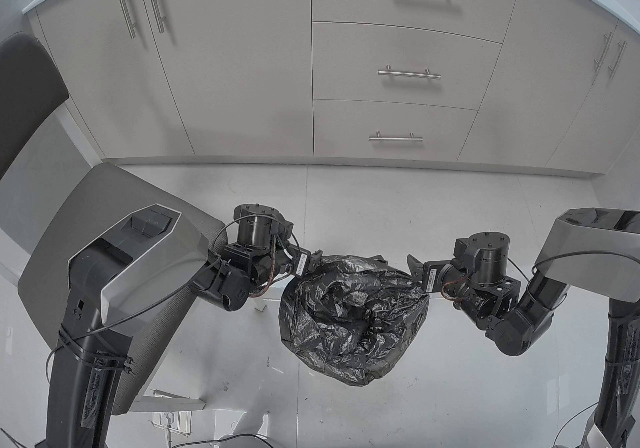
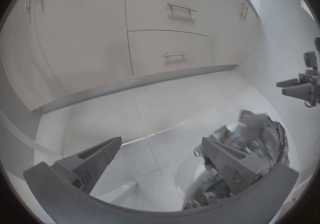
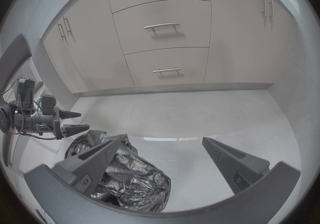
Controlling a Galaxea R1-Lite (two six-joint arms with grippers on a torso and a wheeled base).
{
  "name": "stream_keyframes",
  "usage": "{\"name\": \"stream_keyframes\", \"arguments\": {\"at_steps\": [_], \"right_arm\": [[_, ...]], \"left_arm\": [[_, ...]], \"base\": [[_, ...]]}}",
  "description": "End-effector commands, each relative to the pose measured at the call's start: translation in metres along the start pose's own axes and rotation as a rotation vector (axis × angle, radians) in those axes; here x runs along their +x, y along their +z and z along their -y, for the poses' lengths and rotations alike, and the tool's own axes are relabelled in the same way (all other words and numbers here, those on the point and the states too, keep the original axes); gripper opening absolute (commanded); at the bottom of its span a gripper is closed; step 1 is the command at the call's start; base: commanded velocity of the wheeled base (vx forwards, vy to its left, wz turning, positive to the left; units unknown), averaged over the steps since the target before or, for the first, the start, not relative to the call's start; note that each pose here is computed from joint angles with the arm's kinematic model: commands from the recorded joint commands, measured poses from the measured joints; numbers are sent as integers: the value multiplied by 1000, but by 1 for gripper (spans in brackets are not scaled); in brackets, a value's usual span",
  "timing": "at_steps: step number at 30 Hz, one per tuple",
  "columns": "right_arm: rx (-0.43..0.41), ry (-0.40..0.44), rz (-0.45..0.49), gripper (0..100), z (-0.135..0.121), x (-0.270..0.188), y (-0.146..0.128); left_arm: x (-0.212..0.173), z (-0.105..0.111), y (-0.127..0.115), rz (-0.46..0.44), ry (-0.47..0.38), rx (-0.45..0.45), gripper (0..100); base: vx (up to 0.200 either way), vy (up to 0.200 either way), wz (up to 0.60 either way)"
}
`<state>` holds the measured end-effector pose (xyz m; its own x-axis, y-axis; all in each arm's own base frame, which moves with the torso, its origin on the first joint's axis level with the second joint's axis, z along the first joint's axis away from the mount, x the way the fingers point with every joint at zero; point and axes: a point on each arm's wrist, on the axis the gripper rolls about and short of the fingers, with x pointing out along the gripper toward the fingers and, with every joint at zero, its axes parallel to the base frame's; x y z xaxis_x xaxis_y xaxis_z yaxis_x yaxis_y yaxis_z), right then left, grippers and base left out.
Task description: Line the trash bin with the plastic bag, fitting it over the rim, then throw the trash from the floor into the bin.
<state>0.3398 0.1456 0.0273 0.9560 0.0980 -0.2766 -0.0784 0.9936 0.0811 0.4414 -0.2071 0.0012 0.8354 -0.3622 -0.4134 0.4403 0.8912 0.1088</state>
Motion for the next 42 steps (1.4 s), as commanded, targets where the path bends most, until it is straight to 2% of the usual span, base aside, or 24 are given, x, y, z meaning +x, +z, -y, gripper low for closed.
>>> {"name": "stream_keyframes", "arguments": {"at_steps": [1,8,12,16,17,18,22,25,29,35,42], "right_arm": [[8,-2,0,100,2,-1,-6],[12,3,7,100,3,-1,-14],[16,-4,18,100,7,-1,-13],[19,-20,19,100,12,1,-12],[19,-20,19,100,12,1,-12],[21,-22,21,100,13,1,-12],[21,-23,21,100,14,1,-11],[21,-23,22,100,14,1,-11],[22,-22,25,100,14,0,-10],[24,-26,22,100,15,0,-10],[26,-33,25,100,18,1,-10]], "left_arm": [[17,-5,0,6,61,-9,100],[25,-3,-15,-49,53,-4,100],[22,-4,-13,-40,58,-15,100],[6,-6,12,12,66,-71,100],[6,-6,12,12,66,-71,100],[-13,-7,28,46,64,-76,100],[-36,-6,42,106,61,-73,100],[-56,3,45,108,24,-66,100],[-54,10,32,68,-27,-52,100],[-38,11,10,41,-26,-51,100],[-21,12,-10,-3,-28,6,100]], "base": [[0,0,0],[0,0,0],[0,0,0],[0,0,0],[0,0,0],[0,0,0],[0,0,0],[0,0,0],[0,0,0],[0,0,0],[0,0,0]]}}
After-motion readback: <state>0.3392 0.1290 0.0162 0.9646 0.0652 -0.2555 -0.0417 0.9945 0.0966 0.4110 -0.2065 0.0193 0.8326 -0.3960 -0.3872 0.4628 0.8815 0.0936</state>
